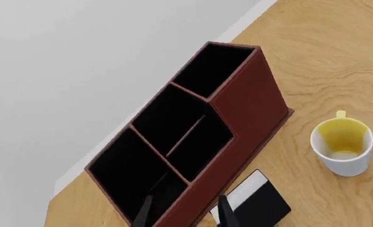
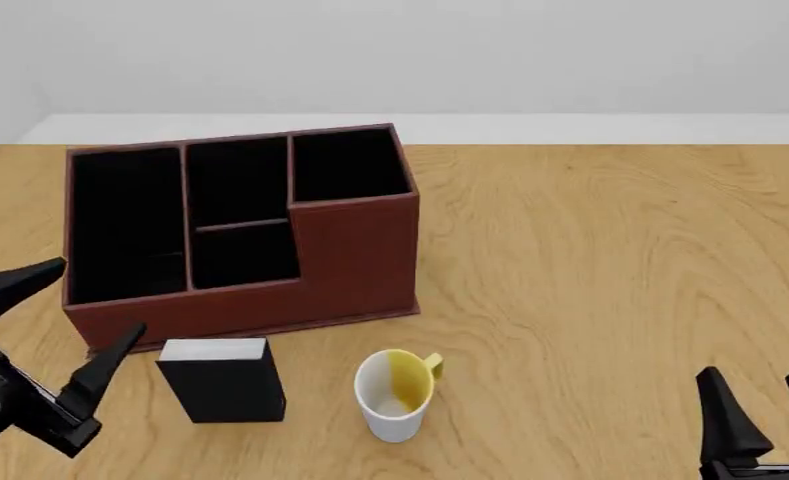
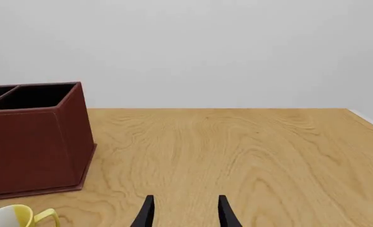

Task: Pick up the book and place it in the right compartment of the caddy.

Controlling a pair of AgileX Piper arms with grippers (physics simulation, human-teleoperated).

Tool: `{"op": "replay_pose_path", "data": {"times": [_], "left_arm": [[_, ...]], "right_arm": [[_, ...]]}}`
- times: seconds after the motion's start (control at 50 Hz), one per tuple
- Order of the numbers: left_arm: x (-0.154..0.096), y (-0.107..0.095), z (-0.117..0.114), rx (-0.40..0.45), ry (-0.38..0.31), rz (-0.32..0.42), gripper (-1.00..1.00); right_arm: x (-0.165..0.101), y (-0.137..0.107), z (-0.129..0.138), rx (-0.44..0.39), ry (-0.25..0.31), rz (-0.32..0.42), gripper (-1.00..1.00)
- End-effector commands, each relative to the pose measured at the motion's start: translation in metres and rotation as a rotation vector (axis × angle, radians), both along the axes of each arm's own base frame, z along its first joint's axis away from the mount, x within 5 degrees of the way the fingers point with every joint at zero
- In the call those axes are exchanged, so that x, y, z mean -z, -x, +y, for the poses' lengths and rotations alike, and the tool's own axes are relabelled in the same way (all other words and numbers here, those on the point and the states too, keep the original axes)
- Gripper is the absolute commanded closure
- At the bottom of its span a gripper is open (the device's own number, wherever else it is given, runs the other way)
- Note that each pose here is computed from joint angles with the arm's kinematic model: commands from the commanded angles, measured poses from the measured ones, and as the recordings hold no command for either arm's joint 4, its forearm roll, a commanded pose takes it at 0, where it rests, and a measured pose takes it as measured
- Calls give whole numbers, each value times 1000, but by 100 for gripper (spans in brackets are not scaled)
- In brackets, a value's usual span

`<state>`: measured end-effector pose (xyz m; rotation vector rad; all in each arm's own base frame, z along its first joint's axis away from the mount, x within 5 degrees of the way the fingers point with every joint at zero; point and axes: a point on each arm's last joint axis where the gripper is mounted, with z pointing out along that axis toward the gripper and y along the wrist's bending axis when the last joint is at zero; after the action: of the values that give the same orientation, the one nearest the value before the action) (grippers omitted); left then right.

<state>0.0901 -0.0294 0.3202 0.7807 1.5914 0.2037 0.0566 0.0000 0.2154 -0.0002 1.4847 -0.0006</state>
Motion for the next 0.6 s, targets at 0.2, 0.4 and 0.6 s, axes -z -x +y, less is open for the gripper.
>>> {"op": "replay_pose_path", "data": {"times": [0.2,0.4,0.6], "left_arm": [[7,-25,-14,81,-170,90,-100],[5,-36,-21,111,-211,113,-100],[3,-37,-22,120,-223,117,-100]], "right_arm": [[0,0,0,0,0,0,-100],[0,0,0,0,0,0,-100],[0,0,0,0,0,0,-100]]}}
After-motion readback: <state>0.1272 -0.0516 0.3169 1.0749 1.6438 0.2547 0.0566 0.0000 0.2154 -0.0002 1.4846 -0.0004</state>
